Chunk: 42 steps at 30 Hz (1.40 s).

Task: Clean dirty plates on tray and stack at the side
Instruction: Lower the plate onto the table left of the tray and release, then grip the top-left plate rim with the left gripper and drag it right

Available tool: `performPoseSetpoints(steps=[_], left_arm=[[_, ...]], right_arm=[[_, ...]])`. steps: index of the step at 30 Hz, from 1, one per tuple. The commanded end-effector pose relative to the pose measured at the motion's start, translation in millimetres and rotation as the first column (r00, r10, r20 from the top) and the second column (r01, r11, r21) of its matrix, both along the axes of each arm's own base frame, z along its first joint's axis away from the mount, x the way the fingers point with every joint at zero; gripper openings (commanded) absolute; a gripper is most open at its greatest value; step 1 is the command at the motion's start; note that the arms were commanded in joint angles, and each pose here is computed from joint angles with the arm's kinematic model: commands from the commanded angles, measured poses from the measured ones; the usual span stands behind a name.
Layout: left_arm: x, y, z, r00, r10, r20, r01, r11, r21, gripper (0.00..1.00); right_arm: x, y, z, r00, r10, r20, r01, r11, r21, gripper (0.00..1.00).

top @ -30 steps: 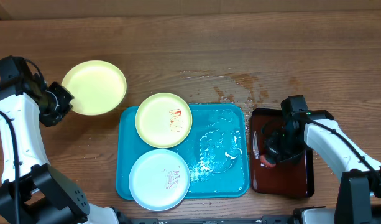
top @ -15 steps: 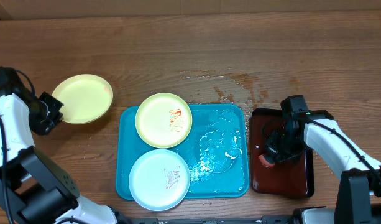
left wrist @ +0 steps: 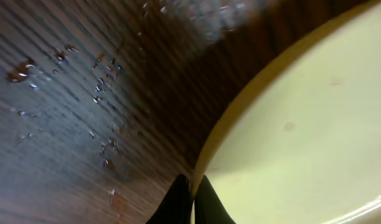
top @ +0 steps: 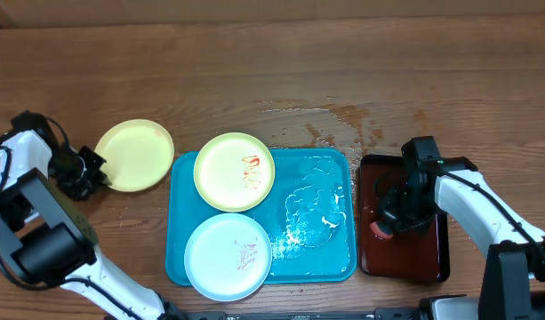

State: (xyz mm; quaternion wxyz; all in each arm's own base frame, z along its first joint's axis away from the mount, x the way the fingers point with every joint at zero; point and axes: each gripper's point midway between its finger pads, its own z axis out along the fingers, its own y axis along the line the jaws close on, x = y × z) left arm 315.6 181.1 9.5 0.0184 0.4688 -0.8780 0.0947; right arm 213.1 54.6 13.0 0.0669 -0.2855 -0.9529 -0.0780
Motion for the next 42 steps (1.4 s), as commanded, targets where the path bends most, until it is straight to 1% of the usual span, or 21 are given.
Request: performPoseSetpoints(steps=[1,3,4,5,6,7,8,9,10,11,12,16,18,23,26,28,30,33,36,39,42], left_arm=[[-12.1,5.3,-15.9,0.996,0.063,-0.055,-0.064,0.998,-0.024,0.04],[-12.8,6.4,-16.6,0.996,0.062,-0.058,-0.063,0.998,-0.019,0.07],[-12.6,6.9,-16.5,0.997,0.054,-0.056,-0.055,0.998,-0.017,0.26],[-12.6,6.7,-16.3,0.997,0.046,-0.054,-0.047,0.999,-0.017,0.53],[-13.3,6.4,-16.3,0.998,0.04,-0.056,-0.042,0.999,-0.018,0.73],[-14.1,6.2,-16.0,0.998,0.035,-0.059,-0.036,0.999,-0.018,0.81],[-14.2,5.9,-15.4,0.998,0.029,-0.059,-0.03,0.999,-0.017,0.86],[-14.3,5.3,-13.9,0.998,0.028,-0.058,-0.029,0.999,-0.017,0.91],[-13.8,5.3,-12.3,0.998,0.031,-0.055,-0.032,0.999,-0.015,0.93],[-12.9,6.0,-9.0,0.998,0.031,-0.047,-0.031,0.999,-0.01,0.93],[-11.4,6.6,-3.8,0.999,0.031,-0.033,-0.031,1.0,-0.003,0.93],[-4.3,9.3,27.8,0.998,0.038,0.043,-0.039,0.998,0.038,0.93],[-0.4,9.1,51.4,0.995,0.04,0.094,-0.046,0.996,0.072,0.93],[3.8,-8.4,118.8,0.974,-0.035,0.226,-0.002,0.987,0.159,0.88],[7.9,-37.4,156.0,0.933,-0.176,0.313,0.116,0.972,0.203,0.87],[11.3,-65.1,175.9,0.878,-0.318,0.358,0.242,0.94,0.241,0.87],[14.0,-91.3,186.3,0.813,-0.448,0.371,0.363,0.889,0.28,0.88],[19.3,-131.5,186.1,0.701,-0.619,0.355,0.535,0.785,0.311,0.89],[23.9,-162.9,175.3,0.608,-0.724,0.326,0.655,0.69,0.31,0.92],[27.5,-180.2,159.6,0.564,-0.771,0.297,0.718,0.635,0.284,0.88],[30.6,-186.3,136.4,0.556,-0.789,0.263,0.758,0.61,0.231,0.85]], right_arm=[[-4.2,1.1,-1.9,1.0,0.008,-0.017,-0.008,1.0,0.005,0.04],[-4.6,1.1,-1.9,1.0,0.008,-0.018,-0.008,1.0,0.005,0.04],[-4.6,1.1,-1.9,1.0,0.007,-0.018,-0.007,1.0,0.005,0.04],[-4.6,1.1,-1.9,1.0,0.008,-0.018,-0.008,1.0,0.005,0.04],[-4.6,1.1,-1.9,1.0,0.008,-0.018,-0.008,1.0,0.005,0.04],[-4.6,1.1,-1.9,1.0,0.007,-0.018,-0.007,1.0,0.005,0.04],[-4.6,1.1,-1.9,1.0,0.007,-0.018,-0.007,1.0,0.005,0.04],[-4.7,1.1,-1.8,1.0,0.008,-0.018,-0.008,1.0,0.005,0.11],[-4.7,1.1,-1.8,1.0,0.008,-0.018,-0.008,1.0,0.005,0.25],[-4.7,1.1,-1.8,1.0,0.008,-0.018,-0.008,1.0,0.005,0.35],[-4.9,1.1,-1.8,1.0,0.01,-0.019,-0.01,1.0,0.005,0.42],[-4.1,1.1,-1.8,0.999,0.036,-0.011,-0.036,0.999,0.008,0.57],[-3.1,1.2,-1.9,0.999,0.037,-0.007,-0.037,0.999,0.008,0.61],[0.3,1.6,-1.8,0.999,0.05,0.01,-0.05,0.999,0.01,0.65],[3.8,1.3,-0.3,0.998,0.062,0.022,-0.062,0.998,0.007,0.65],[8.0,0.3,2.9,0.997,0.069,0.033,-0.069,0.998,0.0,0.65],[14.7,-0.7,8.0,0.995,0.088,0.052,-0.087,0.996,-0.009,0.65],[26.0,-3.0,20.4,0.993,0.093,0.073,-0.091,0.995,-0.029,0.65],[37.3,-2.1,36.0,0.987,0.123,0.099,-0.121,0.992,-0.031,0.64],[44.9,-2.2,50.3,0.983,0.144,0.114,-0.141,0.989,-0.036,0.65],[47.0,-1.9,56.6,0.981,0.153,0.117,-0.149,0.988,-0.036,0.66]])
